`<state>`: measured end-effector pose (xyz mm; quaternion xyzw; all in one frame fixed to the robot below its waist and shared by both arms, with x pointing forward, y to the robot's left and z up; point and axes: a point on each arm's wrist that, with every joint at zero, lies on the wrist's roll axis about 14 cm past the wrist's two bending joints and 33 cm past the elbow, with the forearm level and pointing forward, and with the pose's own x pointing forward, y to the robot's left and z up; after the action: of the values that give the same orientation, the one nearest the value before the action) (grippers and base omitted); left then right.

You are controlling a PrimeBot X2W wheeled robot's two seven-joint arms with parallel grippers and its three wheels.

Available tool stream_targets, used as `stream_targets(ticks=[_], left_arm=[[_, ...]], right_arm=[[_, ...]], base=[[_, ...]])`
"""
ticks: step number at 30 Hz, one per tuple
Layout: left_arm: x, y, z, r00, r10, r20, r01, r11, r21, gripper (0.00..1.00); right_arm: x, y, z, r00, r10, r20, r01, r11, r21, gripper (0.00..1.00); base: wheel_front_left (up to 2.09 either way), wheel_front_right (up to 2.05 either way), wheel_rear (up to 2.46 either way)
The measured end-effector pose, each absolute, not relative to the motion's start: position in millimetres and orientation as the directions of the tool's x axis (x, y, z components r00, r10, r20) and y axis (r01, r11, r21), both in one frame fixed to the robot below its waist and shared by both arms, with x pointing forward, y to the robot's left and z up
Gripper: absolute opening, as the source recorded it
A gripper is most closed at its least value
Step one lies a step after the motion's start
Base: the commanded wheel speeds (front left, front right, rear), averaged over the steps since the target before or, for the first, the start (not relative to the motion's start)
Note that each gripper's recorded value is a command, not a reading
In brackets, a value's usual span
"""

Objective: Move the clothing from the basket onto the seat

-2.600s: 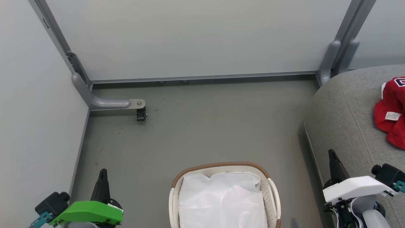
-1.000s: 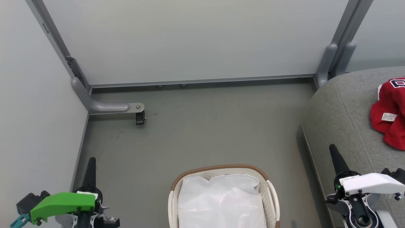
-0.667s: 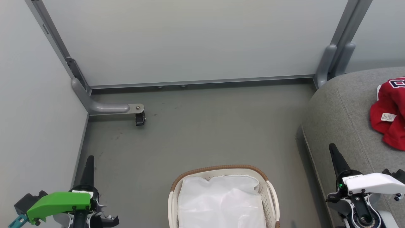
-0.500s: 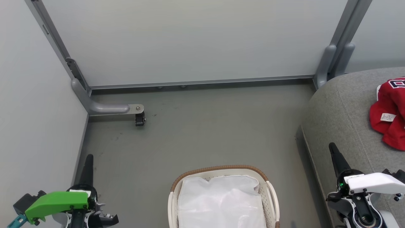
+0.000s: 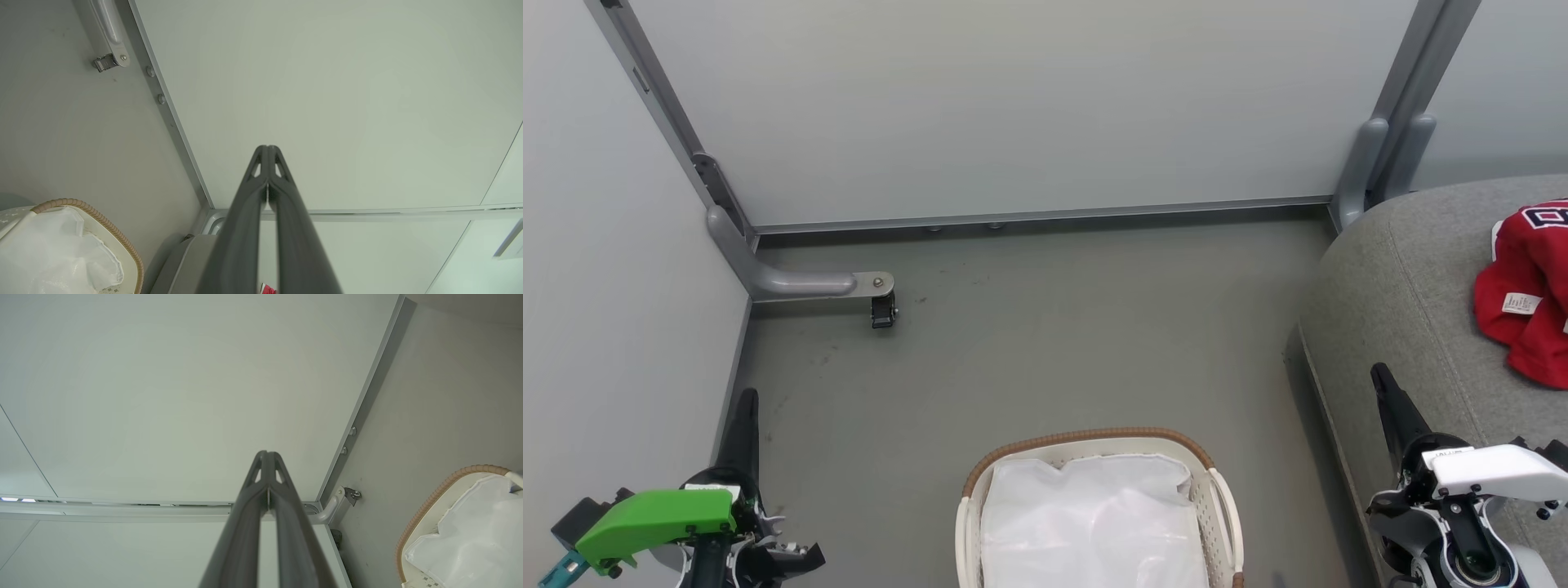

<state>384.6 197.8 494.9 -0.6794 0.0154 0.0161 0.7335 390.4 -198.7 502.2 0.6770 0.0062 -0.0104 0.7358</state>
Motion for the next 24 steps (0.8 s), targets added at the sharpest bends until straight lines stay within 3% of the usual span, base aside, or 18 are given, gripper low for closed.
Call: stream_targets(ticks=[13,24], left_arm=[[386.2,199.4,503.6,1.000,0.001,-0.014,-0.014,-0.002,-1.000,0.00],[386.3,199.6,504.2,1.000,0.000,-0.012,-0.012,-0.004,-1.000,0.00]], right_arm=[[389.7,-198.3,508.7,1.000,0.004,0.001,-0.001,-0.003,1.000,0.00],[389.6,-198.4,509.1,1.000,0.003,0.003,-0.003,-0.005,1.000,0.00]], base=[[0.00,0.00,0.00],[0.00,0.00,0.00]])
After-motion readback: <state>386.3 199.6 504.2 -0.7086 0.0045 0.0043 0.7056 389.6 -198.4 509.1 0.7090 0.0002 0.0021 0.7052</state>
